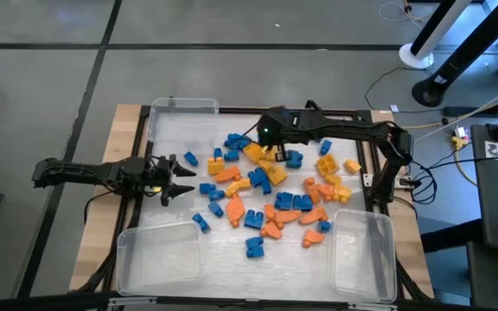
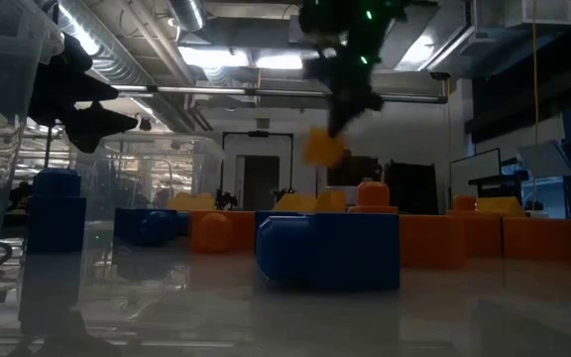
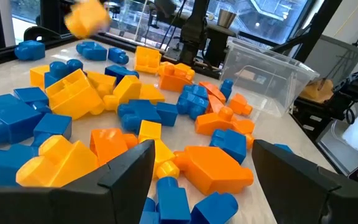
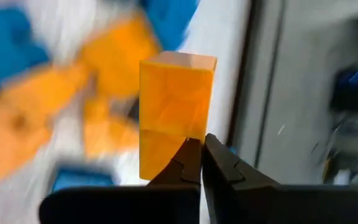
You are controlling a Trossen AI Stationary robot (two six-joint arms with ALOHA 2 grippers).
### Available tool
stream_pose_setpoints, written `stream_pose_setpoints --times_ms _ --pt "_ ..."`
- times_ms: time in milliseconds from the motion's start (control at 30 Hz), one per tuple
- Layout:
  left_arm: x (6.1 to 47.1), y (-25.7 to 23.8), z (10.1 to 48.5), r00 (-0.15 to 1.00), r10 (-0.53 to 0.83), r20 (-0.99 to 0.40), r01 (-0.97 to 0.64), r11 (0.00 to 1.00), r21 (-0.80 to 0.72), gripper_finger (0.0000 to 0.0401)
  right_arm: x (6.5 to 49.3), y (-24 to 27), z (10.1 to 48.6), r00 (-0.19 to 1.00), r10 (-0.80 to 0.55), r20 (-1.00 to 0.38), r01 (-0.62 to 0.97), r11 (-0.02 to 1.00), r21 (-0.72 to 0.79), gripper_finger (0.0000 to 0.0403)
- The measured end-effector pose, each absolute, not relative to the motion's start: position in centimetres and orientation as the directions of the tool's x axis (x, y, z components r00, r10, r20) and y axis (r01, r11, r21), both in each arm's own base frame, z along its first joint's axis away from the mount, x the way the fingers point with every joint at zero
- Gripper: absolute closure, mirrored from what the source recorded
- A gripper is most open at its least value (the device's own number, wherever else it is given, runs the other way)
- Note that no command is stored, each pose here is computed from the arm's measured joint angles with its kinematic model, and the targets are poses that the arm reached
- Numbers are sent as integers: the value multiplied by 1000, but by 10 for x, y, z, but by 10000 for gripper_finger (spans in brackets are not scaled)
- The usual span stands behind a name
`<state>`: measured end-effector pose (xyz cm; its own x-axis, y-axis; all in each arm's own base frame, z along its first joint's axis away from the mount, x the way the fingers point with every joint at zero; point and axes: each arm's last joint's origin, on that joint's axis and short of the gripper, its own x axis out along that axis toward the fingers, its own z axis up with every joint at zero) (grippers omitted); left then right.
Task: Sort blocks
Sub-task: Put the yellow game piece into the top transparent bin
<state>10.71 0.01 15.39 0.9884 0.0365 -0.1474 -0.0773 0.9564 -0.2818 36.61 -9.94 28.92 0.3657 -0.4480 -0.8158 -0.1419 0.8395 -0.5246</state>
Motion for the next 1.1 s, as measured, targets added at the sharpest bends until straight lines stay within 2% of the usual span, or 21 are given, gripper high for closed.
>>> stream_pose_setpoints --times_ms 167,333,600,900,1100 --pt "107 0 154 988 36 -147 -78 955 -285 141 388 -95 323 613 -438 -657 -123 769 -628 402" --pt "107 0 154 989 37 -147 -78 955 -285 141 408 -102 340 833 -310 -459 -89 743 -664 402" --pt "107 0 154 989 43 -144 -82 957 -277 141 441 -112 316 924 -182 -337 -95 744 -661 402" --pt "107 0 154 989 43 -144 -82 959 -272 141 475 -123 277 963 -187 -193 -12 688 -726 390" --pt "107 0 154 989 44 -144 -82 959 -272 141 487 -129 252 968 -195 -159 17 680 -733 388"
